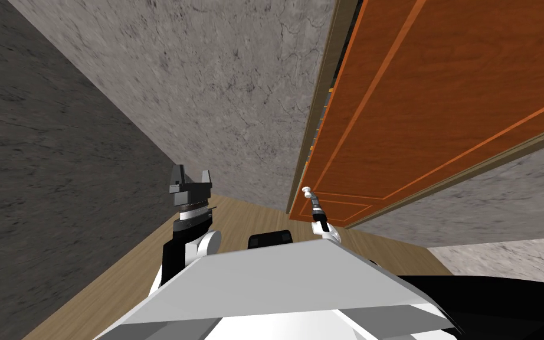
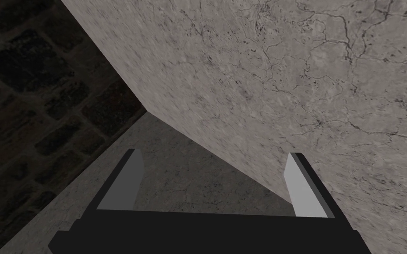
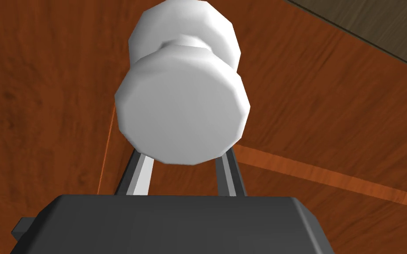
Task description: Pull the door open
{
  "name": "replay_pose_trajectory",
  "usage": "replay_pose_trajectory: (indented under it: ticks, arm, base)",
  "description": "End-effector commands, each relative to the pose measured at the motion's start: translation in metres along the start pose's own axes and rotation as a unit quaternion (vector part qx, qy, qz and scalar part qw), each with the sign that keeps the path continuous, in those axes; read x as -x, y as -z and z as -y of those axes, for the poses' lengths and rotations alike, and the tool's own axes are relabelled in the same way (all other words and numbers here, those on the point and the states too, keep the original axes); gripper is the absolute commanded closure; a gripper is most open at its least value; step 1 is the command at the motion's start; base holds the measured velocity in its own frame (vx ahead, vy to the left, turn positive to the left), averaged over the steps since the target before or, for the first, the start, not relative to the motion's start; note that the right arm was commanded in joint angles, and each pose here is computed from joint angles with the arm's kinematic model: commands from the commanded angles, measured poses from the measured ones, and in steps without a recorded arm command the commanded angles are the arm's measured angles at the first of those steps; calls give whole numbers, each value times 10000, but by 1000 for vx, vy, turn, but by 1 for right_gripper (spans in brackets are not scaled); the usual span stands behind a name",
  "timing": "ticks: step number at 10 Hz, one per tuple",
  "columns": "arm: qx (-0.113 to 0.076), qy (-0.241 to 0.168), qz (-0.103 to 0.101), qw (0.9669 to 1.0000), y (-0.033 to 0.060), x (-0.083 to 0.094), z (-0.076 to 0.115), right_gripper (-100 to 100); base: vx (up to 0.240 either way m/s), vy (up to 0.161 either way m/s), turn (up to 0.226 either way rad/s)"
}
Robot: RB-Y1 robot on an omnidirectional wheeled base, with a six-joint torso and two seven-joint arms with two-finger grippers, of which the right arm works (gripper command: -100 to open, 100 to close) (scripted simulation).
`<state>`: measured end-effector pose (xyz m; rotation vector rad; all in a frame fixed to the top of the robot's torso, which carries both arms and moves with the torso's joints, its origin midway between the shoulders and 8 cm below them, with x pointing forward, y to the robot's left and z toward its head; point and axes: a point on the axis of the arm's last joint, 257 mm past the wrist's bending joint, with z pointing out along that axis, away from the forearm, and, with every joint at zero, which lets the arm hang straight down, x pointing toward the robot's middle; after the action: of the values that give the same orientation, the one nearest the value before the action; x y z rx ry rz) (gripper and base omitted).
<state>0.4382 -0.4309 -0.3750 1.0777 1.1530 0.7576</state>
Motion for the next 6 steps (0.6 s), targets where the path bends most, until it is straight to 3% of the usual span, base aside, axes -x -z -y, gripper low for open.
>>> replay_pose_trajectory:
  ticks: [1, 5, 6]
  arm:
    - [41, -332, -80, 9994, -8, -163, -66, 100]
    - [32, -831, -30, 9965, -1, -125, -56, 100]
    - [28, -1059, -5, 9944, 2, -106, -50, 100]
  base:
    - [-17, -11, 41]
    - [-42, -19, 66]
    - [-31, -9, 49]
